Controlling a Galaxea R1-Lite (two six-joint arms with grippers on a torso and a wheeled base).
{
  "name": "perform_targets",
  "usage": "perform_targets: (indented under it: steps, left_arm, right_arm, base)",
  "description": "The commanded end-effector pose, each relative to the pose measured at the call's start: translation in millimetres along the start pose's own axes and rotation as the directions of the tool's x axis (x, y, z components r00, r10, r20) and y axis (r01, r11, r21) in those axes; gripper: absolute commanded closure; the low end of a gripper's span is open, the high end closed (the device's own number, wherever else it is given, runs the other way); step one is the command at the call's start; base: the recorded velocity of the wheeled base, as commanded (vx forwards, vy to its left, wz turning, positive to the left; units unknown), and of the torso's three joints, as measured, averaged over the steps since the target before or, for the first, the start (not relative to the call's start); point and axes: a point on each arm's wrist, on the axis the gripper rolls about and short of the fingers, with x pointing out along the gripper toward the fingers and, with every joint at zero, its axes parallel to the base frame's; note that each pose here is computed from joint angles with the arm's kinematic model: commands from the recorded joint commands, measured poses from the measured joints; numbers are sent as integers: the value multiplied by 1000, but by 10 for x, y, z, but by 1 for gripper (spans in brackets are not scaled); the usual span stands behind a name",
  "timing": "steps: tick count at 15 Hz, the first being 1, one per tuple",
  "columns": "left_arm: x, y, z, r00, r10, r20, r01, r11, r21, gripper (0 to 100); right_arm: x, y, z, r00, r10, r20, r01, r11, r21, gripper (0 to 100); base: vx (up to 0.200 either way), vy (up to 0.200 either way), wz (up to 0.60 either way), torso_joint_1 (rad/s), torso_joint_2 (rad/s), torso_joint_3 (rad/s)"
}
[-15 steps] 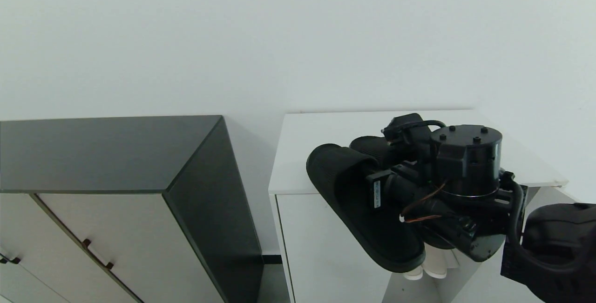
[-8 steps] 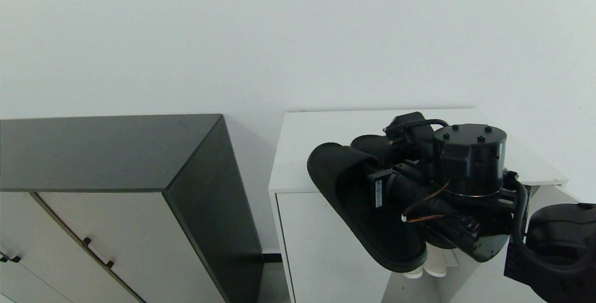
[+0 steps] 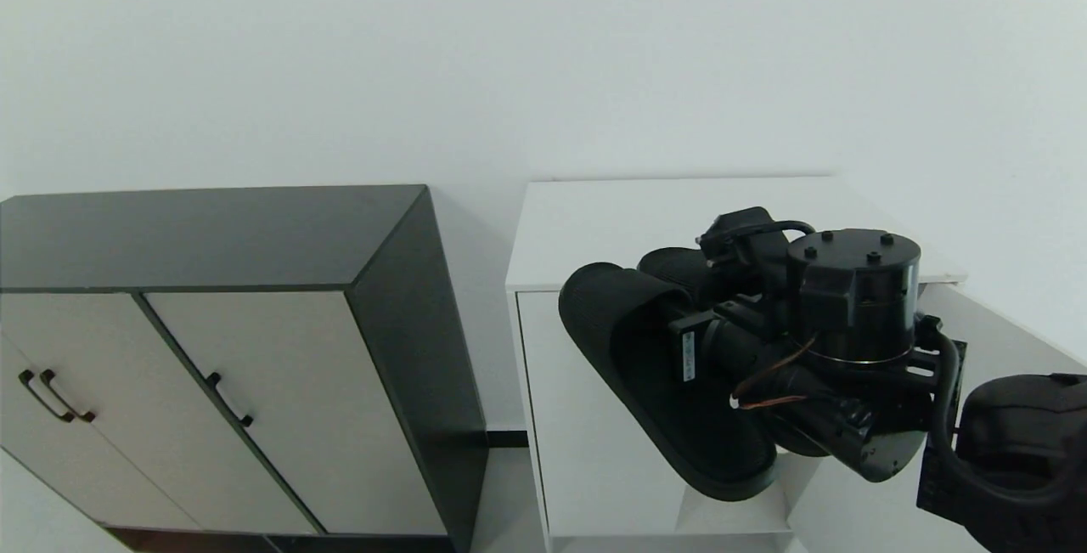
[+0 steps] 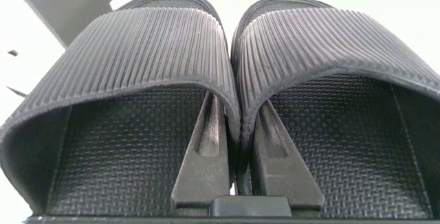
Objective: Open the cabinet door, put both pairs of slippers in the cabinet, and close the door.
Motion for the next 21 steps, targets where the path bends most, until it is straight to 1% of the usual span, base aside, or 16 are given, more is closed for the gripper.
perform_targets:
  steps: [1,2,17,21]
  left_arm:
    - [0,0,0,1000,0,0,0,1000,0,100]
    - [0,0,0,1000,1,0,-1,1000,2,100]
    - [0,0,0,1000,0,0,0,1000,2,100]
    - [0,0,0,1000,0,0,0,1000,2,100]
  right_arm:
    - [37,7,-48,1000,-5,-16,4,1000,-6,100]
    - [38,7,-44,1000,-4,-14,4,1000,-5,100]
    - [68,17,-86,1000,-6,-27,5,1000,-9,100]
    - [67,16,-91,1000,-6,-28,5,1000,-10,100]
  base:
    - [-200,0,0,2,7,7]
    - [-200,0,0,2,2,7]
    - [0,0,0,0,0,0]
    - [0,-200,0,0,1,4]
